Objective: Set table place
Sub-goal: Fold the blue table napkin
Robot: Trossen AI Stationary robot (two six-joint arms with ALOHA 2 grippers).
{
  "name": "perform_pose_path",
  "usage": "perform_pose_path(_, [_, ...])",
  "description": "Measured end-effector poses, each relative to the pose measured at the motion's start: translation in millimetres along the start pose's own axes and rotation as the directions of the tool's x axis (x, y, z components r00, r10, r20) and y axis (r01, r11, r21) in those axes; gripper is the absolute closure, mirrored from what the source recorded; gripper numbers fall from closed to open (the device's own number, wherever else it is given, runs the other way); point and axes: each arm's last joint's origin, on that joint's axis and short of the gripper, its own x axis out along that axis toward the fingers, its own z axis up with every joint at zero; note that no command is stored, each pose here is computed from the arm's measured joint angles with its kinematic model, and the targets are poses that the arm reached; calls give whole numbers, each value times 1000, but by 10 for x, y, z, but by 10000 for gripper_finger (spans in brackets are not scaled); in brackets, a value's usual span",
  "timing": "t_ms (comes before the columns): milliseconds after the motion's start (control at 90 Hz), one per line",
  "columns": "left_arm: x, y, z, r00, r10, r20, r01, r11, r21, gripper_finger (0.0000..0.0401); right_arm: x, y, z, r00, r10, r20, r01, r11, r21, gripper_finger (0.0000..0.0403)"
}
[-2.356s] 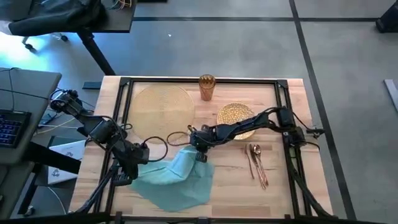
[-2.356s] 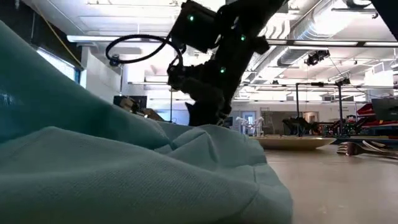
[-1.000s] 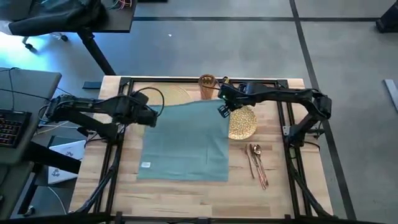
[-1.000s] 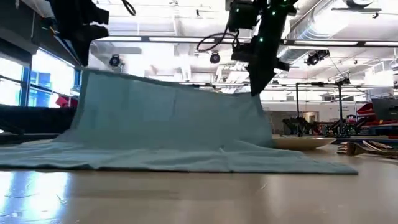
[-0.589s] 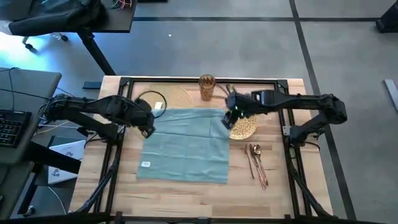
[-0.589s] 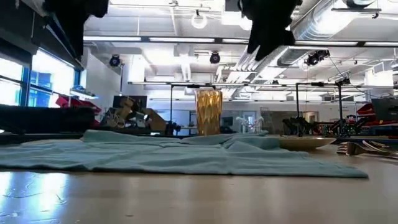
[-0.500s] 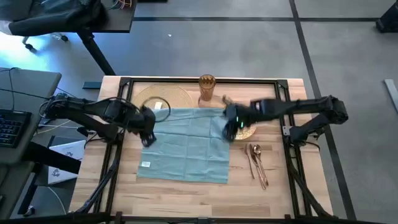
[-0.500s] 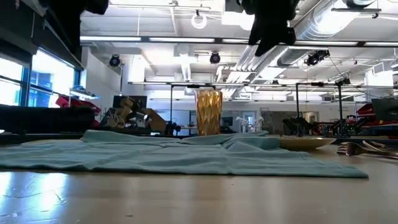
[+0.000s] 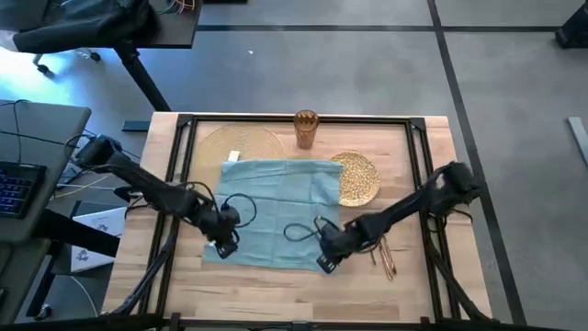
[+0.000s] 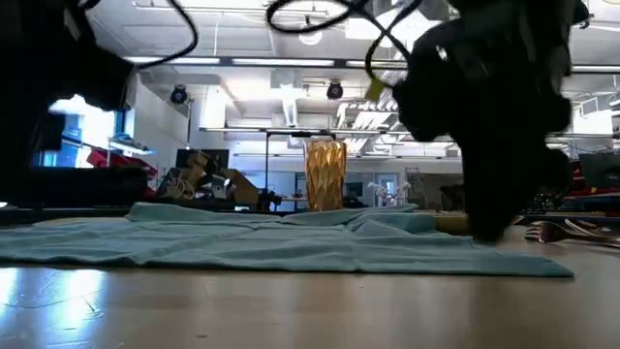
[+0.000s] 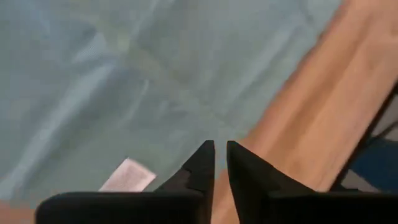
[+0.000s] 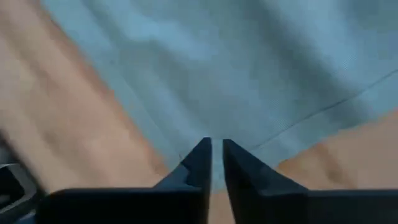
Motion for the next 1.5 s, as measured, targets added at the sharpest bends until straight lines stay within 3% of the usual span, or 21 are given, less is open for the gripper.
perform_pose_path(222, [254,-126,-336,988,-127,-85,117,987,-113,399,62,170,-359,992,16,-125,-30,994,-108,398])
perform_pose_path(344, [243,-309,-484,959,-269,-92,245,946,-213,401,-30,178,-519,989,-13,-144,-16,981,-193,402])
perform_pose_path(489, [99,-518,-540,940,-339,-47,313,907,-281,401,-230,197,-541,992,0,-122,-37,954,-297,403])
perform_pose_path(644, [-147,-662,-418,957,-279,80,289,899,-328,401,-533,128,-438,999,-39,-20,28,925,-378,403])
perform_pose_path(744, [-339,-680,-235,964,-175,199,234,914,-330,401,-771,73,-360,997,-52,61,73,903,-424,403])
perform_pose_path(822, [-465,-594,-31,965,-48,259,141,924,-356,401,-957,12,-284,991,-63,118,108,892,-438,403])
perform_pose_path(911, [-555,-432,217,965,45,258,57,925,-375,400,-1175,-91,-153,979,-82,186,150,910,-387,403])
perform_pose_path(1033, [-613,-151,512,971,151,184,-71,922,-382,386,-1496,-298,74,954,-120,275,192,948,-254,402])
perform_pose_path(1222, [-713,344,814,957,275,95,-222,901,-372,325,-1938,-577,389,898,-104,428,143,988,-58,384])
perform_pose_path(1367, [-782,645,991,944,310,112,-257,904,-343,278,-2100,-681,519,868,-77,491,71,997,33,369])
perform_pose_path(1500, [-784,834,1104,948,275,159,-209,918,-338,255,-2138,-692,608,851,-45,524,16,998,58,361])
